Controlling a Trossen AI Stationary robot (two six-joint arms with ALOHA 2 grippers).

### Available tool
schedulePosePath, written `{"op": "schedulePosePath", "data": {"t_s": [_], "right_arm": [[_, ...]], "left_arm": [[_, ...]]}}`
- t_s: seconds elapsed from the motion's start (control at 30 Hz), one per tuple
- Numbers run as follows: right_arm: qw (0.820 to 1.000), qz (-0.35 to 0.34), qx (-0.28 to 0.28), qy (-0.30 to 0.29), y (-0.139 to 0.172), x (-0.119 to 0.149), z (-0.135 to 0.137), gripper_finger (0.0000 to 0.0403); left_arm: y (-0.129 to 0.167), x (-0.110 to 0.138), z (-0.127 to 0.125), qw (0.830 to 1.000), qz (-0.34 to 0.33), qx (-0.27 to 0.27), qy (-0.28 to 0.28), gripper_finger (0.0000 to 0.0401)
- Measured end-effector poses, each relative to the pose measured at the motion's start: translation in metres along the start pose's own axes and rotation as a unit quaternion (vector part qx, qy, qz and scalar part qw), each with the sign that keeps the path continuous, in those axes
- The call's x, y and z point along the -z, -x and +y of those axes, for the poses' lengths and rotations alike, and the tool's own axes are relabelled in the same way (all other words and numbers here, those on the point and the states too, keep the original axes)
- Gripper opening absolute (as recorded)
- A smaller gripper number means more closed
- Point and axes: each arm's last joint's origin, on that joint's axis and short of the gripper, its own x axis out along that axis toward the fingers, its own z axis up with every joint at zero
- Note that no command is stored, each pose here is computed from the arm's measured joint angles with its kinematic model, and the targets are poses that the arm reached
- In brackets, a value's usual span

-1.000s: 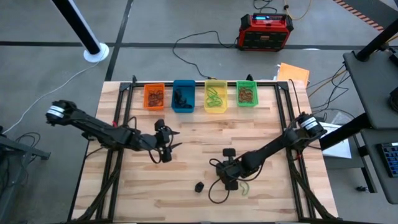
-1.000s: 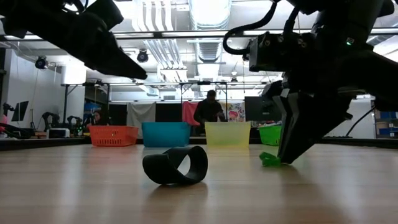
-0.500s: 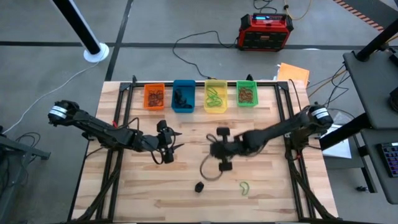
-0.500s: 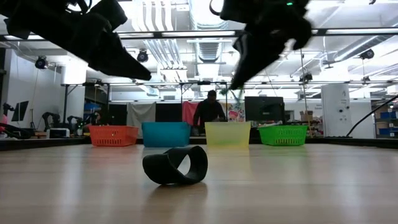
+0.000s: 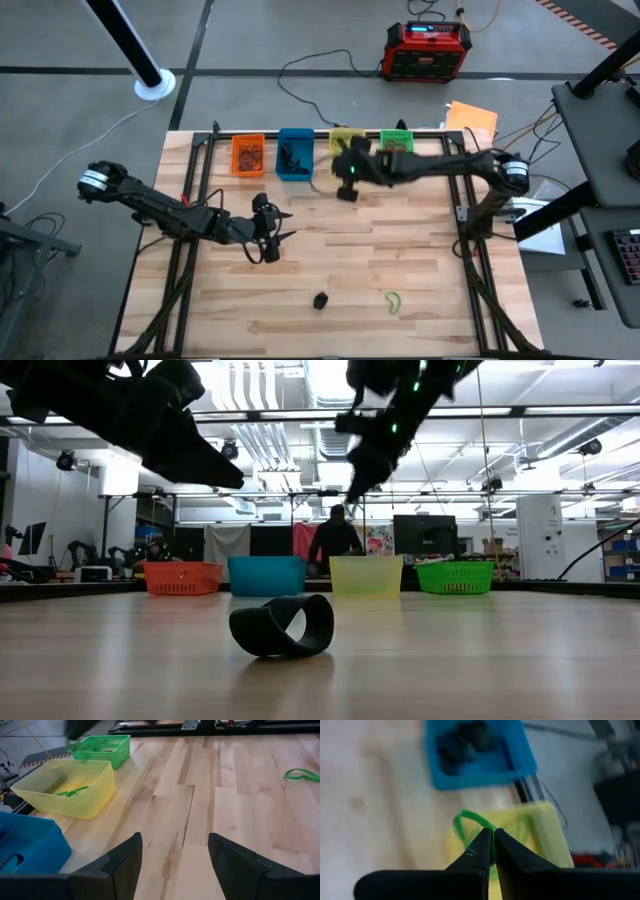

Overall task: Sort rubber bands into baskets
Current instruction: Put the green rubber band into the yellow bin

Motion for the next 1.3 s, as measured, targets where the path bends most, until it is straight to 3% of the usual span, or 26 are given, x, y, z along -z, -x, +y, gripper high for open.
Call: {"op": "schedulePosePath", "data": {"t_s": [0.1, 0.2, 0.33, 0.67, 1.13, 1.3], "right_arm": [[0.998, 0.023, 0.004, -0.052, -0.019, 0.012, -0.029, 0.0012], [0.991, 0.038, -0.032, -0.127, -0.038, 0.026, -0.055, 0.0012], [0.978, 0.059, -0.056, -0.193, -0.058, 0.042, -0.072, 0.0012], [0.971, 0.05, -0.051, -0.229, -0.076, 0.044, -0.072, 0.0013], [0.971, 0.053, -0.051, -0.228, -0.076, 0.045, -0.072, 0.0013], [0.97, 0.054, -0.051, -0.23, -0.076, 0.045, -0.072, 0.0041]], "left_arm": [[0.0, 0.0, 0.0, 1.0, 0.0, 0.0, 0.004, 0.021], [0.0, 0.0, 0.0, 1.0, 0.0, 0.0, 0.005, 0.021], [0.0, 0.0, 0.0, 1.0, 0.0, 0.0, 0.006, 0.021], [0.0, 0.0, 0.0, 1.0, 0.0, 0.0, 0.005, 0.021], [0.0, 0.0, 0.0, 1.0, 0.0, 0.0, 0.012, 0.021], [0.0, 0.0, 0.0, 1.0, 0.0, 0.0, 0.016, 0.021]]}}
